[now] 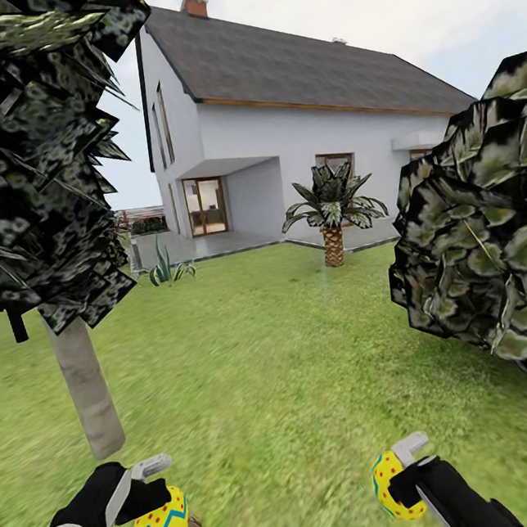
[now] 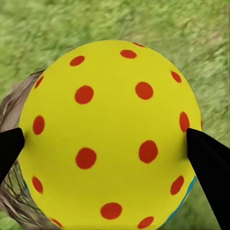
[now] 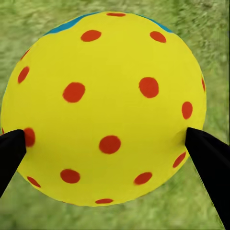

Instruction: Take the three Easter eggs out of the wicker basket on the lawn in the garden, then place them on the lawn next to a single tree (choose any tree) so that all three eggs are next to the same tree and none are left in the basket.

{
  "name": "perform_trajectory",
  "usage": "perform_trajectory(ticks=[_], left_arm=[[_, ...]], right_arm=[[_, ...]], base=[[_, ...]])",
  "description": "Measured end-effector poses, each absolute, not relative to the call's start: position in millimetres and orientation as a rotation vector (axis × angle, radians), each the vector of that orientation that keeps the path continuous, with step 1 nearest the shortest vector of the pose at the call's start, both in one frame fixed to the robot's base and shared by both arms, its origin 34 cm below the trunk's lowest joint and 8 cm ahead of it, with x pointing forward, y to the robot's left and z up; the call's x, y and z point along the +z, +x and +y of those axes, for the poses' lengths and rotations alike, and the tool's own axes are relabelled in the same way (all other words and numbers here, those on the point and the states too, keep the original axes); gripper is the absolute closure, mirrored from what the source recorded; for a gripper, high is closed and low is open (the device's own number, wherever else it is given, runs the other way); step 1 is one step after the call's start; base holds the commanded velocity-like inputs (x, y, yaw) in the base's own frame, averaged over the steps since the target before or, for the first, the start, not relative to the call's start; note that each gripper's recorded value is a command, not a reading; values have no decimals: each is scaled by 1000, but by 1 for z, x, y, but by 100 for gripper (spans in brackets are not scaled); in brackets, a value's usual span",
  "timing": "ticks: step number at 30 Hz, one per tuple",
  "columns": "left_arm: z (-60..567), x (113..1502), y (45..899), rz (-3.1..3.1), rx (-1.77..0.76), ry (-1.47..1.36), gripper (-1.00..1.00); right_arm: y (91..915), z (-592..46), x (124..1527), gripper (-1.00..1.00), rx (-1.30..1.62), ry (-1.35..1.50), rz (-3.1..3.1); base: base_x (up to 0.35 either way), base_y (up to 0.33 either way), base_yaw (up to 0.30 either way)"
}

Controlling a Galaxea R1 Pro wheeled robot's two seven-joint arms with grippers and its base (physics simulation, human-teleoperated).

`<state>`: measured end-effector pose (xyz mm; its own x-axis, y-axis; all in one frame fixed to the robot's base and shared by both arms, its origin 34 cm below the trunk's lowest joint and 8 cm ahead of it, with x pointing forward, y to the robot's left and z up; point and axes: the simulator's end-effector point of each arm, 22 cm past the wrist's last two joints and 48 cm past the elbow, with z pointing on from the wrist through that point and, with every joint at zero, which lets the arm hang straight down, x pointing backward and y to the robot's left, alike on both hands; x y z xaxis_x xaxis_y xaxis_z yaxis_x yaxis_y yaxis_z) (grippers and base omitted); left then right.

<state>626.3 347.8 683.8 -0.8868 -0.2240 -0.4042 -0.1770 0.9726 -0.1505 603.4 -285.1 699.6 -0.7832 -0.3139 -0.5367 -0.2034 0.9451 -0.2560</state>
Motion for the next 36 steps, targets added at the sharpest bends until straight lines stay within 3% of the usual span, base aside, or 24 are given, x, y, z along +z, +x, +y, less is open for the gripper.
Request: perform_trajectory(ticks=[16,36], left_arm=[[335,680,625,2699,-167,-274,100],[330,679,625,2699,-177,-273,100]], right_arm=[[606,-287,703,100,-252,-362,2486],[606,-286,702,100,-264,-376,2483]], base=[[0,-289,1],[0,-324,276]])
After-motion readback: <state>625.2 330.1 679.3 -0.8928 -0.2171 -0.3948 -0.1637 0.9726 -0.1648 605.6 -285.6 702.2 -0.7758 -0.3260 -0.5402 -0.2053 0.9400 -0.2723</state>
